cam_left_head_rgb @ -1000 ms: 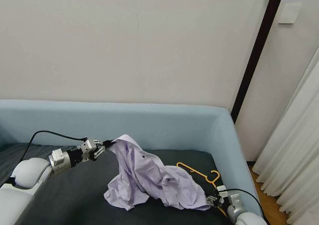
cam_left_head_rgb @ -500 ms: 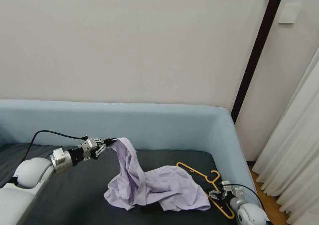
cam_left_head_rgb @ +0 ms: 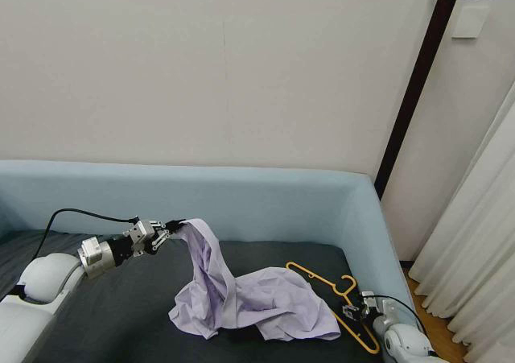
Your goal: Pick up the clothes from the sofa and hang them on the clothes hanger.
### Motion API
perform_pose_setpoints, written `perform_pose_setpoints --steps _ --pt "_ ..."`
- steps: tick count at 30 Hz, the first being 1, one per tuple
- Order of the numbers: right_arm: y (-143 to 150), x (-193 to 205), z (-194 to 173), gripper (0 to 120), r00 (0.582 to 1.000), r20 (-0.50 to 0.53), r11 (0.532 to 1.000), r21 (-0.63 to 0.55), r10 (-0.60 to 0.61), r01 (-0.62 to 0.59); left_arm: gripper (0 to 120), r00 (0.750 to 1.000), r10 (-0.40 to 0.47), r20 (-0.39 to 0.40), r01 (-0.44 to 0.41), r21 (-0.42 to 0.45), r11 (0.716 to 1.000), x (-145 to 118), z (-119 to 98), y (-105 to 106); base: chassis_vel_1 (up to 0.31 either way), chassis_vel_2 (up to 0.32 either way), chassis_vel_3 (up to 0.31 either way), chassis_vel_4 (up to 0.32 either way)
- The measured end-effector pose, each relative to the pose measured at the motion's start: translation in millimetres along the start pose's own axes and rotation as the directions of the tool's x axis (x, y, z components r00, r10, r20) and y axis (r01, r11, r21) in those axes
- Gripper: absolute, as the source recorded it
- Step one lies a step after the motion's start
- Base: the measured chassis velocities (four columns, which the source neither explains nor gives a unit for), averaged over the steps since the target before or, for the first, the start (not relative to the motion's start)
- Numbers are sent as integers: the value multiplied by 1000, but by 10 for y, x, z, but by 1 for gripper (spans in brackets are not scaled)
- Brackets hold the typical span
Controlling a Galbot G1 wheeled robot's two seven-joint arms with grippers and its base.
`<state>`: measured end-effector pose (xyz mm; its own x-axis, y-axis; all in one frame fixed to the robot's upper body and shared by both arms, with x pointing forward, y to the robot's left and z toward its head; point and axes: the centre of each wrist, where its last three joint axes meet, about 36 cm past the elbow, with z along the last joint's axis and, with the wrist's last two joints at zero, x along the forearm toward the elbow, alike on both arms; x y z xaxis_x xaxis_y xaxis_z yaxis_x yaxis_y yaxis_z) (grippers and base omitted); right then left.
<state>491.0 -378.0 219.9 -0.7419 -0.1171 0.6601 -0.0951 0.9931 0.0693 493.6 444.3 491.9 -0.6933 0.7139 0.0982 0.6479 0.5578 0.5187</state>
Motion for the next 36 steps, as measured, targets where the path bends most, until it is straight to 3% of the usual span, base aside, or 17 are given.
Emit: perform_pose_setpoints --steps 5,22,29,36 --pt "-44 12 26 68 1000 -3 1000 -10 3 -3 0 1000 3 7 -3 3 1000 -36 6 -19 0 0 0 0" --pt "38 50 77 6 1000 -7 1000 27 -9 9 0 1000 -9 13 9 2 1000 -82 85 7 0 0 0 0" --pt "106 119 -40 6 999 46 999 48 -3 1 0 1000 -9 14 9 3 1000 -103 115 13 0 0 0 0" --pt "356 516 -639 6 958 284 992 123 -44 9 0 1000 -5 21 5 8 1000 -164 139 20 0 0 0 0"
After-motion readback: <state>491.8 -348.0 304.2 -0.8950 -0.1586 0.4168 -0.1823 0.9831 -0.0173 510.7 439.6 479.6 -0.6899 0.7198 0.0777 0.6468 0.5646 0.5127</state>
